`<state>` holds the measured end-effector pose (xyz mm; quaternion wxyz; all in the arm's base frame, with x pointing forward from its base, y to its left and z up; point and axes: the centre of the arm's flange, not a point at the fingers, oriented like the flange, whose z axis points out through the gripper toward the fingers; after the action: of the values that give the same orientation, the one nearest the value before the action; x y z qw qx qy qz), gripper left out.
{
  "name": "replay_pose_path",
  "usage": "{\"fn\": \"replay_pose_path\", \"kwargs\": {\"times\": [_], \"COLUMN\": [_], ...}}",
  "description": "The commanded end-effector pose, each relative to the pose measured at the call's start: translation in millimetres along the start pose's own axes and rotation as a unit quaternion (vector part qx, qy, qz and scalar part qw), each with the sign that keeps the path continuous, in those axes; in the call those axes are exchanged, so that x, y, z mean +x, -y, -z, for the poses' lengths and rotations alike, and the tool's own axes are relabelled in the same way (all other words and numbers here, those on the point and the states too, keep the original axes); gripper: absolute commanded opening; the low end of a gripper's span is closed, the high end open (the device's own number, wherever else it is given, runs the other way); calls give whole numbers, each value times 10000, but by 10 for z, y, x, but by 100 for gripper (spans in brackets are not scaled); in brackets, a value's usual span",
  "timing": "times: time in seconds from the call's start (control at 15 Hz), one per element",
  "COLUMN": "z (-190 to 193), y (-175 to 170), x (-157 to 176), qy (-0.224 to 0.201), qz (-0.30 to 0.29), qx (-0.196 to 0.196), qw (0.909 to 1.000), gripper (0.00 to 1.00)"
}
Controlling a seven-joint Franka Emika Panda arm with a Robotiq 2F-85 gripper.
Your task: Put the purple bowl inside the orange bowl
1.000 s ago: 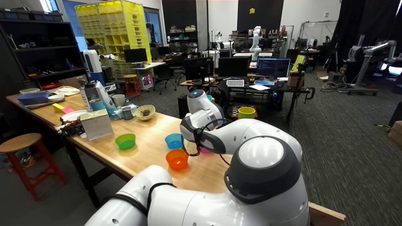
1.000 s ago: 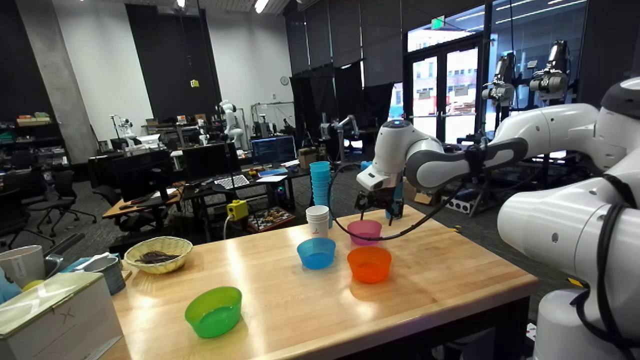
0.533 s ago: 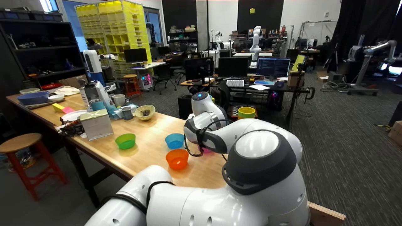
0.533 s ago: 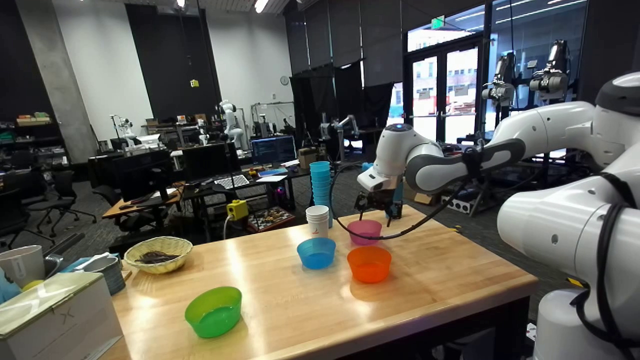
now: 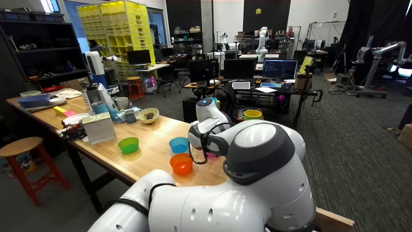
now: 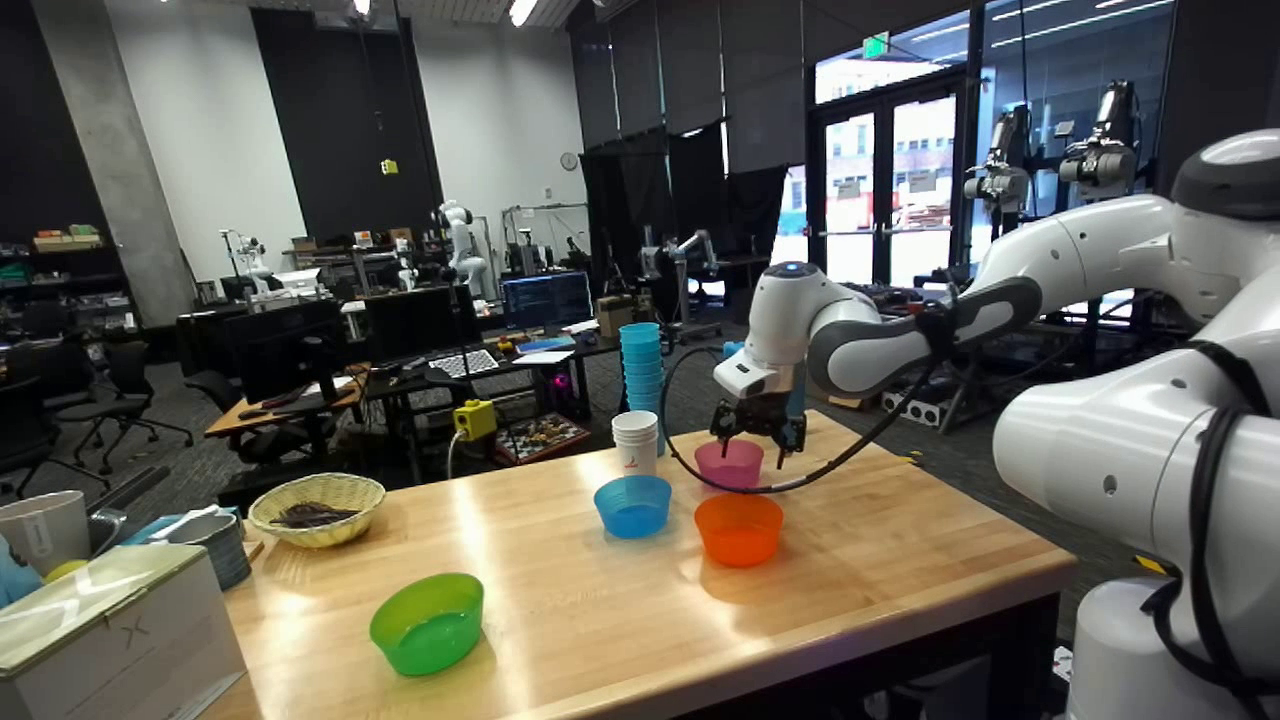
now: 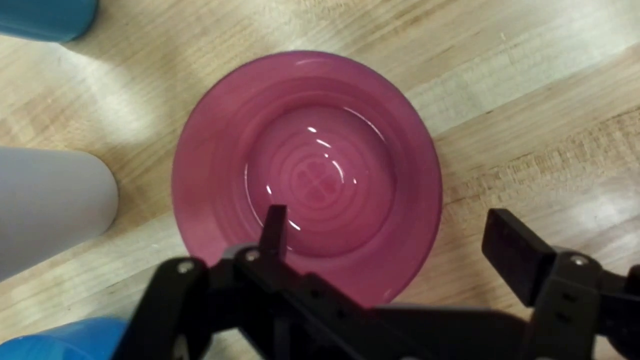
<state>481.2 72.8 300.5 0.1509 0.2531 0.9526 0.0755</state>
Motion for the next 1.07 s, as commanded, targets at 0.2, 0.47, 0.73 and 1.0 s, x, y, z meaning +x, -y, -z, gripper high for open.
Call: {"fn": "replay_pose_path", "kwargs": {"times": [0.2, 0.47, 0.73, 1.0], "z": [130, 178, 160, 319], "y": [-34, -25, -24, -13], "x": [12, 9, 43, 103], "qy": [282, 330, 191, 212], "qz": [127, 173, 191, 307], "qx": [85, 203, 392, 537], "qw": [9995, 9991, 9989, 9979], "gripper": [58, 26, 0, 0]}}
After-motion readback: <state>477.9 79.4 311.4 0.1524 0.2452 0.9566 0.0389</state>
